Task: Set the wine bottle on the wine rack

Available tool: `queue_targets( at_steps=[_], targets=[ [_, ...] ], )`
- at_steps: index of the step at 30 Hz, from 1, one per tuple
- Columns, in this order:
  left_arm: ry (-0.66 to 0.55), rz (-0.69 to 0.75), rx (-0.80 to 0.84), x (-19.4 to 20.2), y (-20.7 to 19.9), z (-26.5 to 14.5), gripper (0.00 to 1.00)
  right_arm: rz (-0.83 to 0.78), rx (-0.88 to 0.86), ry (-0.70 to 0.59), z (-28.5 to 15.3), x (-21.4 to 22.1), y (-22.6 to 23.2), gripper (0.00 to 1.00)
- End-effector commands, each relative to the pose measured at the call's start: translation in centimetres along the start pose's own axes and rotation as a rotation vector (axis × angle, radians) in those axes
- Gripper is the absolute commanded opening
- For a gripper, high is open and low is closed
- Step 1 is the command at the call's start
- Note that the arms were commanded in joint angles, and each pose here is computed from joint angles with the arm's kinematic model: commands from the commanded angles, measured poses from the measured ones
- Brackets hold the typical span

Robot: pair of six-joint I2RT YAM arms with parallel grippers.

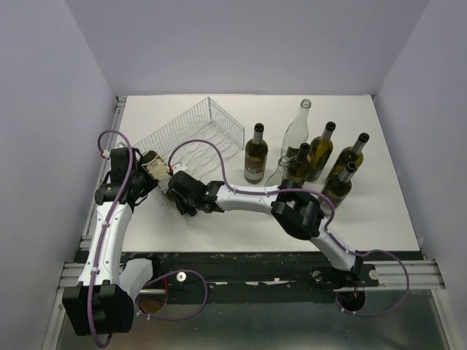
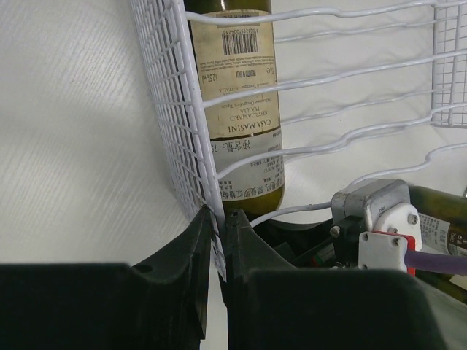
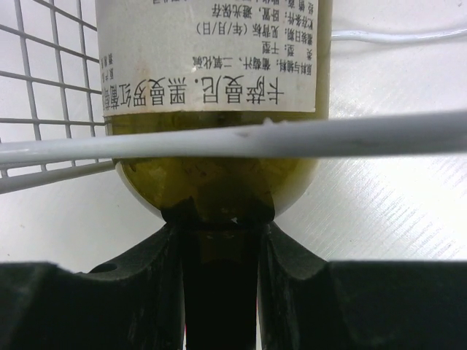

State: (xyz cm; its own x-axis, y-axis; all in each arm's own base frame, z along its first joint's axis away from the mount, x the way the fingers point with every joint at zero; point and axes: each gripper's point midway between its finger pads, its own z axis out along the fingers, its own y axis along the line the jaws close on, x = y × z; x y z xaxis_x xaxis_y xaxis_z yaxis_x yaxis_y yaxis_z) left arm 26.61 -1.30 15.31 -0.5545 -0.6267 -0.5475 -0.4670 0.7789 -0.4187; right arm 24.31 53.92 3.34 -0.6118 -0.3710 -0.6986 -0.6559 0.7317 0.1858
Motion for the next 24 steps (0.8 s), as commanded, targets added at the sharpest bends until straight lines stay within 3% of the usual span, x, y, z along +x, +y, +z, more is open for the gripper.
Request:
queue_targets(
  at_steps=[1,5,9,15,19,24],
  targets=[
    [0.099,-0.002,0.024,2.4,0.1,-0.2,0.00,-0.015,0.000,-0.130,0.0,-4.1,1.2,0.20],
    [0.099,-0.002,0.026,2.3,0.0,-0.3,0.00,-0.022,0.012,-0.137,0.3,-4.5,1.1,0.32],
    [0.086,0.006,0.026,2.0,-0.1,-0.5,0.00,-0.021,0.016,-0.145,-0.5,-4.9,1.0,0.52],
    [0.039,0.024,0.031,0.7,-0.4,-1.4,0.02,-0.017,0.030,-0.164,-2.3,-5.5,0.4,0.66],
    [-0.008,0.043,0.024,-0.6,-0.6,-2.4,0.14,-0.017,0.037,-0.164,-3.9,-6.1,0.3,0.78],
    [-0.080,0.063,0.045,-2.7,-1.5,-4.8,0.37,-0.012,0.055,-0.191,-7.4,-7.6,-0.2,0.84]
  ],
)
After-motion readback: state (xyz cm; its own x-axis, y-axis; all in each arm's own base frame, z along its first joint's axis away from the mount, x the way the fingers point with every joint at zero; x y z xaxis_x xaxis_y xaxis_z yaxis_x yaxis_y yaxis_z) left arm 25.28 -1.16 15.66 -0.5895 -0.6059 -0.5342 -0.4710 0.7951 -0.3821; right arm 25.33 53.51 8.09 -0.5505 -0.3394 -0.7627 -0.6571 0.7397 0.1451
